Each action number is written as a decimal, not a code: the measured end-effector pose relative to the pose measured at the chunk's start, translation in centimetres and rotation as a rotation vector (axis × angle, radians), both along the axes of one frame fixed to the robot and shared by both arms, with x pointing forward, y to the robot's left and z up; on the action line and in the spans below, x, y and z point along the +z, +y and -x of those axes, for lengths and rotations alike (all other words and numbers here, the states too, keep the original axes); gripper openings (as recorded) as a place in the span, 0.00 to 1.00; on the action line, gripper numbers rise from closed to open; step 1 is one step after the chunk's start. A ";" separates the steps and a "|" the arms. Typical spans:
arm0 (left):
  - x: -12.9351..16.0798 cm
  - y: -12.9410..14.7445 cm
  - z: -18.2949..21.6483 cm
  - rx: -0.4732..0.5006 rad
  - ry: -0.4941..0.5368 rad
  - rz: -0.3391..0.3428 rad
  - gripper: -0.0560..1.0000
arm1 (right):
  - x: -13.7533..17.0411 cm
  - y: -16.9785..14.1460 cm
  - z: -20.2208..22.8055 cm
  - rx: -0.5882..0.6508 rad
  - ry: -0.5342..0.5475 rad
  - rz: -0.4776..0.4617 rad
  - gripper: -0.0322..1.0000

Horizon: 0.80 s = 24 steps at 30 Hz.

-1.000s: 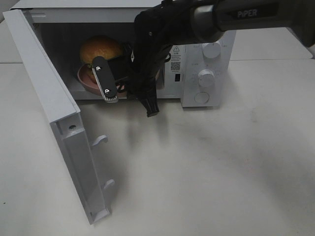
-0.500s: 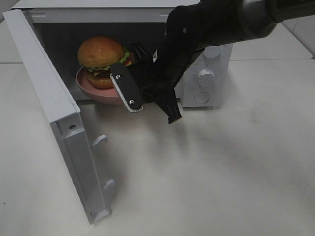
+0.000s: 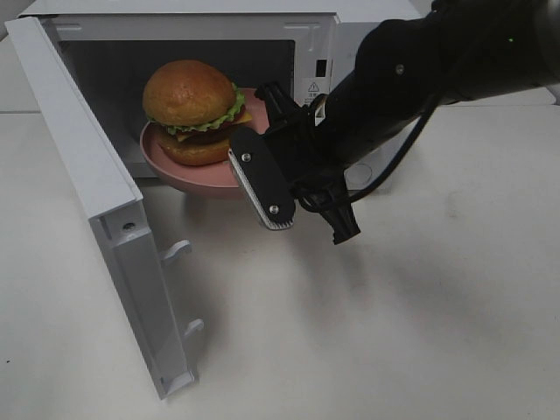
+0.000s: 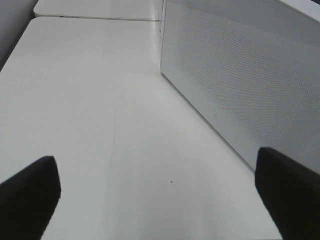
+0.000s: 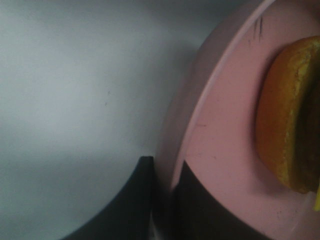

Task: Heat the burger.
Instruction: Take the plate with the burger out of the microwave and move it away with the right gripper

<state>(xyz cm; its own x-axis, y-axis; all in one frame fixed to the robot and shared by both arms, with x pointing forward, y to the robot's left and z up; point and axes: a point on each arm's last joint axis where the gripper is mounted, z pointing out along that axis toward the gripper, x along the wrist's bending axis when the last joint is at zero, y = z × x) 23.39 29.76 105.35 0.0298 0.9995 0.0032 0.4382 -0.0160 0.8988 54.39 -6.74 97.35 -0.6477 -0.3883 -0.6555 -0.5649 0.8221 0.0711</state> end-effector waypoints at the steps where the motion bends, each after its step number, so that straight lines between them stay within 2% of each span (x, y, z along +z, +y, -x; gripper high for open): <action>1: 0.0 0.0 0.0 0.000 0.000 0.000 0.98 | 0.2 -0.5 0.6 -0.001 -0.009 -0.005 0.12; 24: 0.0 0.0 0.0 0.000 0.000 0.000 0.98 | 1.0 -5.7 7.2 -0.021 -0.010 -0.012 0.12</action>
